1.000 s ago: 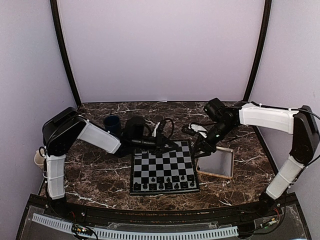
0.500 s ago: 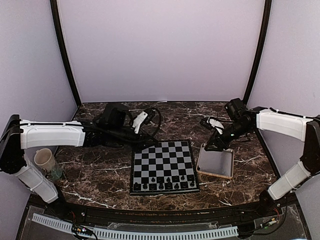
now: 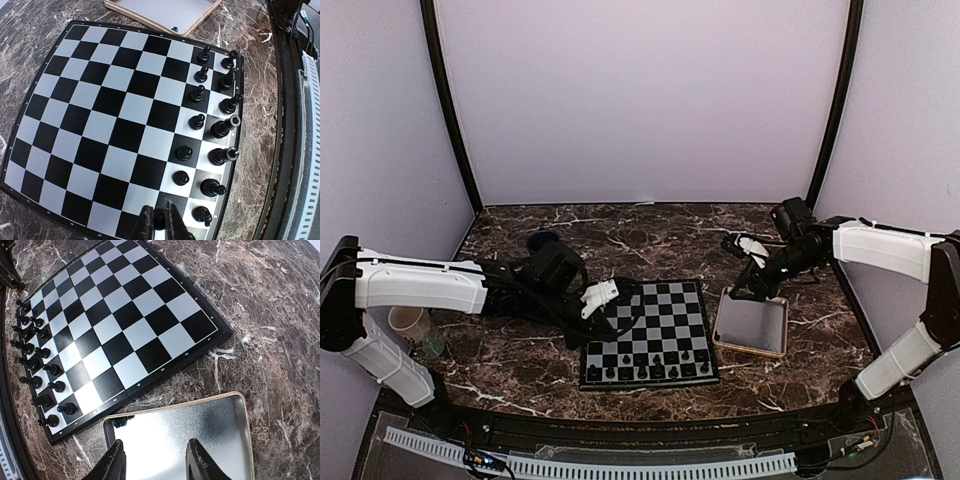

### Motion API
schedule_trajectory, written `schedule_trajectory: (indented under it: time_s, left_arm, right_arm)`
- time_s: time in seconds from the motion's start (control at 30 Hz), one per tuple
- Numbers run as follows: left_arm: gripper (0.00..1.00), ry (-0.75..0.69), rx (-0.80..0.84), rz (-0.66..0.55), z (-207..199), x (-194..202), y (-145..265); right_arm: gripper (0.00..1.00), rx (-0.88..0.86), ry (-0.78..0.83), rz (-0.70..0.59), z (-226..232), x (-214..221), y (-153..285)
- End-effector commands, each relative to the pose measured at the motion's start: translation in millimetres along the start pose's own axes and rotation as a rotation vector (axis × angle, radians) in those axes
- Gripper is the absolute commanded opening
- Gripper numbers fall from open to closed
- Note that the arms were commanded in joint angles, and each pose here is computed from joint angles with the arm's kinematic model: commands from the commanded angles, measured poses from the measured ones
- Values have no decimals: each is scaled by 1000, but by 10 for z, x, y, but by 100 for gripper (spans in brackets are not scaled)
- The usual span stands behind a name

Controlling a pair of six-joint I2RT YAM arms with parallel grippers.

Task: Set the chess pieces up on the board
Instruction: Place the pawn at g7.

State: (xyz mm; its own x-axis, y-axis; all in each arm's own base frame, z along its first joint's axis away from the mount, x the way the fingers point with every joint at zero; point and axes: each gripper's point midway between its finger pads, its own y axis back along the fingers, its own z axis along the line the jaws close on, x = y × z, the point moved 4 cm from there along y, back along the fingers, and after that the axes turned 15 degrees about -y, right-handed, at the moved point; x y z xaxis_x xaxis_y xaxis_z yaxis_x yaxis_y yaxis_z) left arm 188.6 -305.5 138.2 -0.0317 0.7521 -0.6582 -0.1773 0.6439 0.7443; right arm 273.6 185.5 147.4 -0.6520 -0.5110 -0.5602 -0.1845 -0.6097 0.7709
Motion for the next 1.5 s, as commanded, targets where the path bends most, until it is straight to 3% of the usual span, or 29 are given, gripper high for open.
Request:
schedule_trajectory:
  time_s: [0.0, 0.67, 1.47]
  left_arm:
    - [3, -42, 42, 59, -115, 155, -96]
    - [7, -27, 123, 157, -245, 372, -382]
    - [13, -23, 113, 169, -242, 368, -408]
  right_arm:
    - [42, 11, 1, -11, -37, -11, -19]
    - [42, -9, -5, 14, -44, 31, -77]
    - [42, -17, -13, 32, -52, 66, -112]
